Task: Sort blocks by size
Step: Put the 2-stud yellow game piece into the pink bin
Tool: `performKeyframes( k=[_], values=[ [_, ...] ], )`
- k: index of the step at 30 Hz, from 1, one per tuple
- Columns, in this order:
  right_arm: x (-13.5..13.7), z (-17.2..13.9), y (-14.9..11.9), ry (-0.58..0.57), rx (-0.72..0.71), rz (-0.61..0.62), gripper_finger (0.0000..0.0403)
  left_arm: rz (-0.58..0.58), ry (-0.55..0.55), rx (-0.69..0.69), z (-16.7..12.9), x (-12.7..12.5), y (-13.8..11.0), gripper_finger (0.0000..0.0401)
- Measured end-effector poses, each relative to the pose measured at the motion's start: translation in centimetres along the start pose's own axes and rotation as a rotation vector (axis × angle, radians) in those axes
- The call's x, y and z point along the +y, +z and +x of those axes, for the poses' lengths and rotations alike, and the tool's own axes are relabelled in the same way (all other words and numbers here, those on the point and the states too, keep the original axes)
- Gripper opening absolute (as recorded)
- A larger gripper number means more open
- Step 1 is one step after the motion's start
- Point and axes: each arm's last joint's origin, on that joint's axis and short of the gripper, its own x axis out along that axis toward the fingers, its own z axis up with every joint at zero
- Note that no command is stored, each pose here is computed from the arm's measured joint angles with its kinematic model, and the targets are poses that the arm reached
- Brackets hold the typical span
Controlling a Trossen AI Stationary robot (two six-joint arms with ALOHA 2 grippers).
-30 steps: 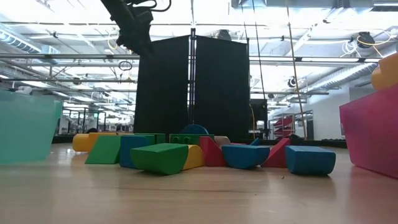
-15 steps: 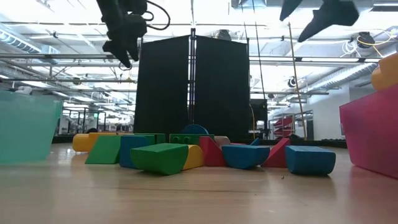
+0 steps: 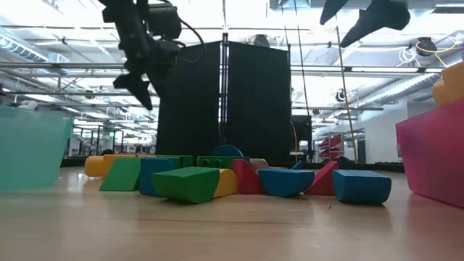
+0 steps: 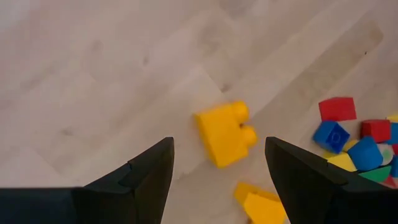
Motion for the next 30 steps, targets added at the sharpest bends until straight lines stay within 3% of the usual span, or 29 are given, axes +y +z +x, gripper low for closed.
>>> performKeyframes(
  k=[6, 14, 30],
  values=[
    [0.0, 0.0, 0.1, -0.009, -0.021, -0.023, 0.0311, -0.067, 0.075, 0.051, 2.5, -0.4, -2.5, 0.0255],
    [0.0, 0.0, 0.1, -0.009, -0.020, -0.041, 0.0311, -0.151, -0.010, -0.014, 5.0, -0.9, -3.7, 0.0255],
    [0.0, 0.0, 0.1, -0.008, -0.018, -0.041, 0.0311, -0.238, -0.079, -0.031, 8.4, 0.6, -5.6, 0.0255]
  ],
)
